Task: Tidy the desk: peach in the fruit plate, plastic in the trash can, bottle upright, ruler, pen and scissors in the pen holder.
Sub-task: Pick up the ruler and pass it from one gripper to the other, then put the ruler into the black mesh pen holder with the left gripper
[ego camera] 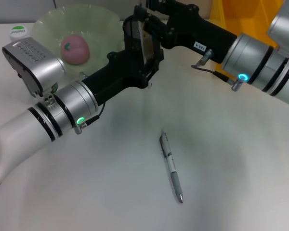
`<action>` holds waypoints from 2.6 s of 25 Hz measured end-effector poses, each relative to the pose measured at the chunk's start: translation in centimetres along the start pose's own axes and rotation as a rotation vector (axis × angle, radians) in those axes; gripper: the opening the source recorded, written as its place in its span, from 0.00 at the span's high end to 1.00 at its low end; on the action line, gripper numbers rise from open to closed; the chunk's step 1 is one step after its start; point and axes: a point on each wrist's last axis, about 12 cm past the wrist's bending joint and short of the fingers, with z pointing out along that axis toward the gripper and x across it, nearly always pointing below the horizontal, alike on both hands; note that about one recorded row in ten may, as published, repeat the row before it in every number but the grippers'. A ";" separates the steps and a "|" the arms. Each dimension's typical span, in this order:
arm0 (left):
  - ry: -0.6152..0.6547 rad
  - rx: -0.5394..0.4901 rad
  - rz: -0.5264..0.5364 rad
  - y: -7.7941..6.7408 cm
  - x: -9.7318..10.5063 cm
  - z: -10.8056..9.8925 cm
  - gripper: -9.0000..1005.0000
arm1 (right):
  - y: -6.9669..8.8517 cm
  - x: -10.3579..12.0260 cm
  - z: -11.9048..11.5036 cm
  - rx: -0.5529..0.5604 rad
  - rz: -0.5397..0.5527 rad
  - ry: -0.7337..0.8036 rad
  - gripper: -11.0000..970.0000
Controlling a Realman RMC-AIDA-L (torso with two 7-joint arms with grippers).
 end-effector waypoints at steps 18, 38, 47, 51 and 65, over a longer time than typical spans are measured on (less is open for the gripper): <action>0.001 -0.043 -0.023 0.5 0.1 -0.1 0.96 | 0.0 0.1 -0.1 0.011 -0.012 -0.006 0.68; -0.051 -0.104 -0.048 1.3 -0.6 -0.2 0.94 | -0.6 0.7 -3.2 0.085 0.022 -0.047 0.64; -0.156 -0.166 0.009 2.3 -3.6 2.1 0.92 | 0.1 4.0 -7.3 0.138 0.036 0.073 0.32; -0.132 -0.193 0.058 2.8 -4.7 4.0 0.91 | 0.3 5.1 -8.0 0.148 0.043 0.114 0.32; 0.049 -0.281 0.110 3.9 -5.0 6.9 0.88 | 0.8 6.0 -8.9 0.149 0.052 0.147 0.32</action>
